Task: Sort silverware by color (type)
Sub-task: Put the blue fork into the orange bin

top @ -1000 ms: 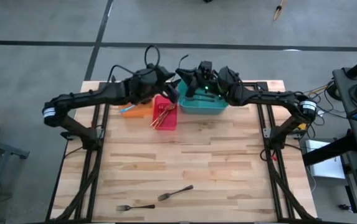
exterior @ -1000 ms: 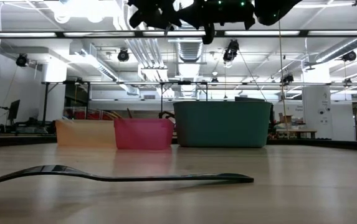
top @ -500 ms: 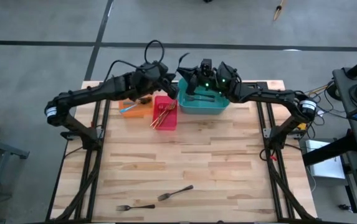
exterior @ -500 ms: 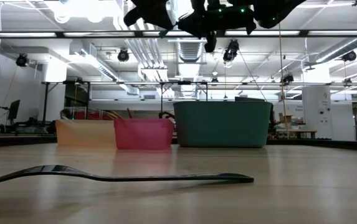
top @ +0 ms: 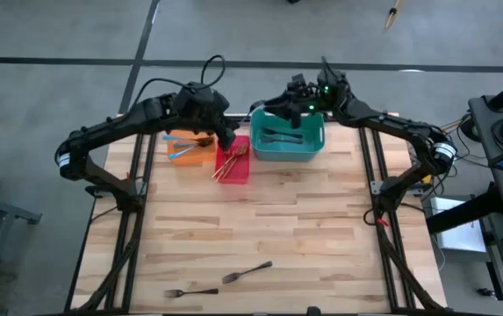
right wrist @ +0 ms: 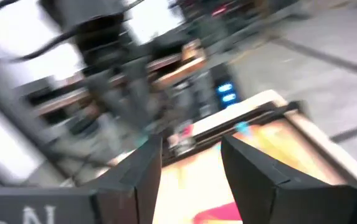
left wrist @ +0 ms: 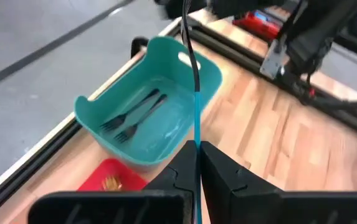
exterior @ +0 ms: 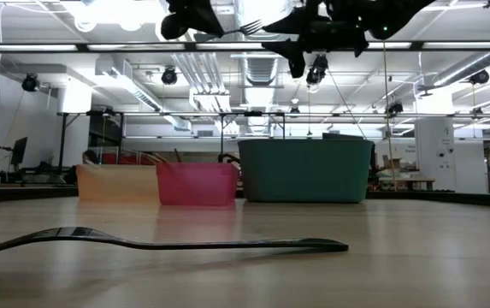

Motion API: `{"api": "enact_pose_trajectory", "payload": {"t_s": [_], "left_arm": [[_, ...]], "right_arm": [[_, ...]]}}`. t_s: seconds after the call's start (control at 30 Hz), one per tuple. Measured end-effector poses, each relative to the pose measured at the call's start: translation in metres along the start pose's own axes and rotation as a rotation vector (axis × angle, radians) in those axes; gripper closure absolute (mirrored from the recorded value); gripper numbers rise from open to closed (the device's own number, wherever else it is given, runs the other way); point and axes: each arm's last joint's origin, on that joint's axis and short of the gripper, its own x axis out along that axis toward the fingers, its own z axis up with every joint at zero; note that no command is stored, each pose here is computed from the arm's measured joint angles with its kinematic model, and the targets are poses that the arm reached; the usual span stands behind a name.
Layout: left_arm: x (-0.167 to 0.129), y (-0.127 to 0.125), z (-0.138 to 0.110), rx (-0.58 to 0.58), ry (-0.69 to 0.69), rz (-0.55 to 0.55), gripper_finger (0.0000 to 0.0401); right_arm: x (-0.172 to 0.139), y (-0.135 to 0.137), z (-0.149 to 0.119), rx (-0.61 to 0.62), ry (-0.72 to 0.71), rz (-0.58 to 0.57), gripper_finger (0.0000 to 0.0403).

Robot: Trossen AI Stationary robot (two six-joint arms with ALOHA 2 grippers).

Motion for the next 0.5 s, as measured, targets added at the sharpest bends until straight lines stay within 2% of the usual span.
{"api": "enact_pose_trajectory", "payload": {"t_s": [0.07,0.13,0.27,0.5], "left_arm": [[-0.002,0.004,-0.001,0.018,0.023,-0.024,0.0401],[-0.002,0.006,0.0,0.036,0.028,-0.068,0.0401],[0.001,0.005,0.002,0.045,0.026,-0.121,0.0401],[0.018,0.004,0.005,0.021,0.007,-0.144,0.0401]], "right_arm": [[-0.005,-0.003,0.002,-0.009,0.03,0.073,0.024],[-0.007,-0.004,0.004,-0.026,0.037,0.098,0.0233],[-0.006,0.0,0.006,-0.108,0.028,0.123,0.023],[0.001,0.012,0.012,-0.23,0.012,0.161,0.0232]]}}
